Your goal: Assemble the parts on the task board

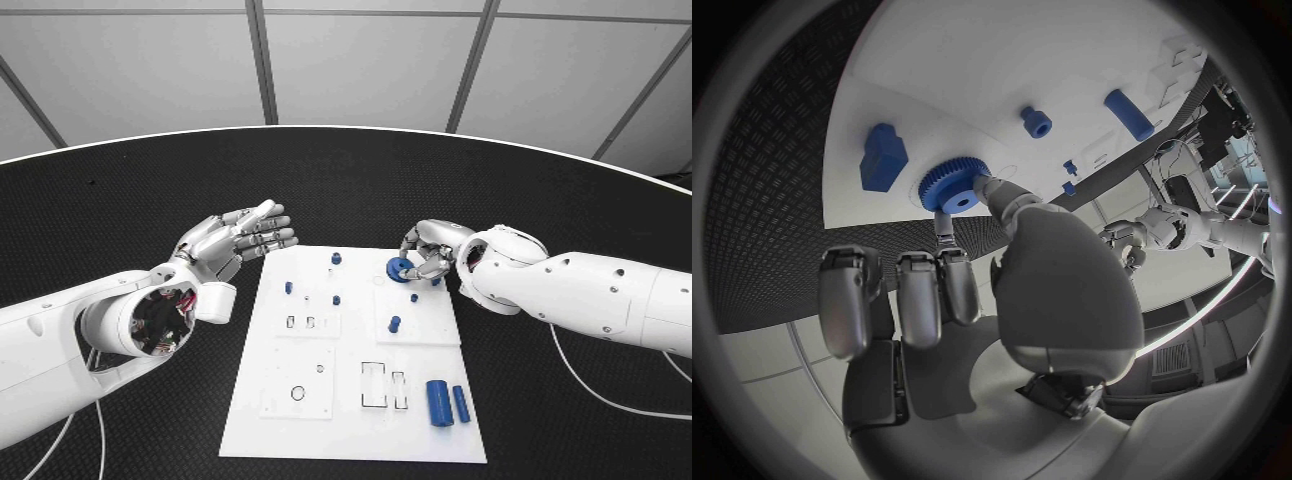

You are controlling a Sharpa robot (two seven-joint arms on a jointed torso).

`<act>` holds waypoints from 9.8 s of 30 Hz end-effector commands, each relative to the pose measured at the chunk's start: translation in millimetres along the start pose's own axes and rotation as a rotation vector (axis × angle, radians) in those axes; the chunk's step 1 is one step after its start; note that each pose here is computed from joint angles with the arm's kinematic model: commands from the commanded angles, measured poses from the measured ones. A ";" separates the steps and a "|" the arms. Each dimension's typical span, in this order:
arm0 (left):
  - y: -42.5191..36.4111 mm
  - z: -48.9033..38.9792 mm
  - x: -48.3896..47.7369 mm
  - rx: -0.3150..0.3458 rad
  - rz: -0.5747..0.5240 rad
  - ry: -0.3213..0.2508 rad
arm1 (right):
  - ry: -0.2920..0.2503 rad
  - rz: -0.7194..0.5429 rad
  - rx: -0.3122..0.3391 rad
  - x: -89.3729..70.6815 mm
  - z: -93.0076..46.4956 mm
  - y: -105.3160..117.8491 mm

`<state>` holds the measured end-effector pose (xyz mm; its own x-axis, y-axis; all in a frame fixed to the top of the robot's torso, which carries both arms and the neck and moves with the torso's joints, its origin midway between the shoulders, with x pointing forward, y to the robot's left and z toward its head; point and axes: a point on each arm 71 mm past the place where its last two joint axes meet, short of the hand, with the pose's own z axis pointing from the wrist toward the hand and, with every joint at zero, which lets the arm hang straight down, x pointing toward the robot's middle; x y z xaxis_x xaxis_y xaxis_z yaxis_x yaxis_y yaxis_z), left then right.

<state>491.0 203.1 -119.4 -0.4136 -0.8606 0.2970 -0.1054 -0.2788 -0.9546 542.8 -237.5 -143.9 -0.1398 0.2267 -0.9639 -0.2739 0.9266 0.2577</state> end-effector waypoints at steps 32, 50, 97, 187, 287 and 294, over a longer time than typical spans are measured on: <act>0.6 2.1 -0.2 -0.002 0.001 0.000 | -0.117 0.014 -0.084 -3.6 -11.9 33.8; 1.5 5.3 1.1 -0.003 0.002 0.000 | -0.191 -0.079 -0.235 7.8 11.3 111.8; 1.8 6.3 1.9 -0.005 0.003 -0.001 | -0.116 -0.128 -0.237 20.1 32.0 133.7; 1.3 6.3 -2.3 -0.008 0.005 -0.010 | -0.090 -0.116 -0.185 15.7 22.2 103.8; 4.2 12.4 -9.8 -0.012 0.007 -0.020 | -0.128 0.266 0.016 31.8 -54.0 -66.4; 4.2 12.3 -9.9 -0.012 0.007 -0.020 | -0.123 0.266 0.016 32.9 -52.7 -65.6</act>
<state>505.7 205.2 -126.0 -0.3966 -0.8707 0.2908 -0.1137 -0.2678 -0.9567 505.9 -306.8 -188.8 -0.0868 0.4964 -0.8637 -0.2279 0.8341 0.5023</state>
